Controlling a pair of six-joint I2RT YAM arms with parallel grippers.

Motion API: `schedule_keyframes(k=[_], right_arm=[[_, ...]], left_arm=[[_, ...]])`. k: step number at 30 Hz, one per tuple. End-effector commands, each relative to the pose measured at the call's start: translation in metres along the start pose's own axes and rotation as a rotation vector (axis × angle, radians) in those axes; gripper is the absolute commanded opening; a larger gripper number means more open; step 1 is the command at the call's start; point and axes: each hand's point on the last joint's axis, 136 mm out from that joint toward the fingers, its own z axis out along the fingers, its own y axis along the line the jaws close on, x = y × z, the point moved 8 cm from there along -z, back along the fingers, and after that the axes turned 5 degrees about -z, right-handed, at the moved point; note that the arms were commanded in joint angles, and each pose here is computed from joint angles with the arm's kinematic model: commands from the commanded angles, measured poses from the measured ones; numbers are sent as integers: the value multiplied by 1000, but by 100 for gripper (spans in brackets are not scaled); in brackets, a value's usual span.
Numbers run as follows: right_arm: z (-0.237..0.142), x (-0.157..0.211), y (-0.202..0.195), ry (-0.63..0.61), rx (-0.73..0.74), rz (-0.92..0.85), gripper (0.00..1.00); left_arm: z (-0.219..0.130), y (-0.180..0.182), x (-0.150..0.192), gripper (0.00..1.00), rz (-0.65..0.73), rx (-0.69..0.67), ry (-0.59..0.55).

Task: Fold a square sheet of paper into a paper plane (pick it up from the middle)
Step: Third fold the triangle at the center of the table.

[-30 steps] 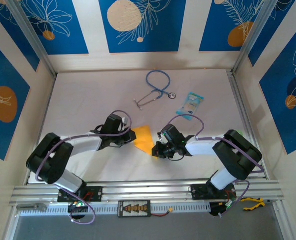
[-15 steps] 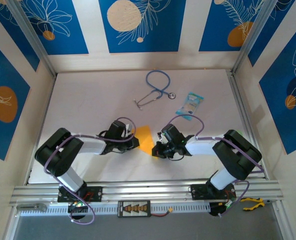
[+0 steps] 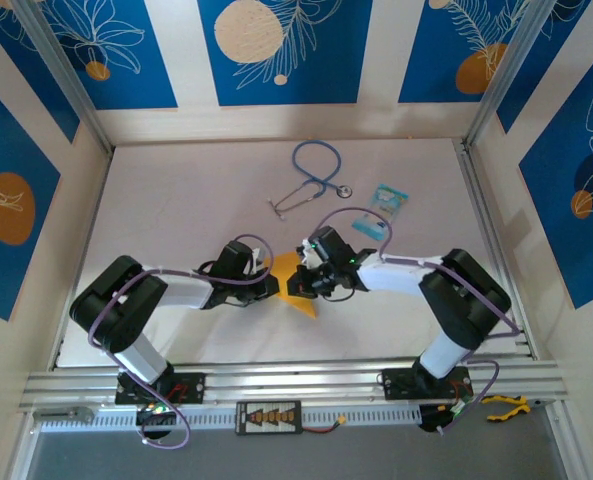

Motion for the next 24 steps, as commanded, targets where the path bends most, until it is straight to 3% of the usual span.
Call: schedule_keyframes(k=[1, 9, 24], right_arm=[[15, 6, -8, 91, 32, 4, 5], [21, 27, -33, 127, 94, 51, 5], [-25, 77, -66, 65, 101, 124, 6]], left_arm=[[4, 23, 8, 0, -18, -139, 17], [3, 27, 9, 0, -14, -167, 19], [6, 21, 4, 0, -22, -139, 16]])
